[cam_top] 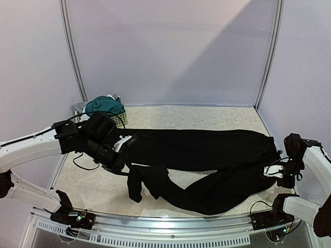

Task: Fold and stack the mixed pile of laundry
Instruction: Adjust the flattened trousers at the center of the board.

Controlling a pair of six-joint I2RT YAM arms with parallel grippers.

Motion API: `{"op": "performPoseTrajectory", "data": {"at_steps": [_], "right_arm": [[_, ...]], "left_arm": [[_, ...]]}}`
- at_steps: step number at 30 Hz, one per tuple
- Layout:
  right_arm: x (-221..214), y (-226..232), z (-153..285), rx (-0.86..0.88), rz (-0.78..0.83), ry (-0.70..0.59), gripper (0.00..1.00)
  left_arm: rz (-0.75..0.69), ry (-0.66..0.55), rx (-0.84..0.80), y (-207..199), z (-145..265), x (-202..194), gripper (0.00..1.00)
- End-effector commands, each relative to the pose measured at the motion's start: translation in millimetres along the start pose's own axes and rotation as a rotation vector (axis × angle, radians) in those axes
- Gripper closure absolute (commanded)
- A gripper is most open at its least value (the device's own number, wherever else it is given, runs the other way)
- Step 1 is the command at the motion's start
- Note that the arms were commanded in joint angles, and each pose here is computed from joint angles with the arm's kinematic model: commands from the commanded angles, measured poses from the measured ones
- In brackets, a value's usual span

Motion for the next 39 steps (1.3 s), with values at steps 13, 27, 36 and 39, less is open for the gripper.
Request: {"op": "performPoseTrajectory", "data": {"at_steps": [13,27,36,39], "right_arm": [[16,-17,29,0.054,-0.009,-0.12,0.94],[154,-34,97,0.365,-0.041,-0.553,0.61],[214,-25,104,0.432,-0.028,-0.613,0.59],[219,-20,105,0.445,-0.011,-0.612,0.59]], "left_arm": [[-0.409,0.514,0.04,-43,19,-72,0.63],[0.147,-0.105,0.111,-17,-26,-9,0.51],[0.582,-0.579,0.509,-12,7,-108,0.38],[0.578,-0.562,0.524,-8,-6,-134,0.33]]}}
Point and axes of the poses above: each gripper's point midway between its finger pads, its own z axis back along the fingers, its own y axis along the line the jaws close on, x = y × z, the point moved 8 cm from there along z, back along the fingers, and after that the axes turned 10 degrees about -z, right-handed, at the moved point
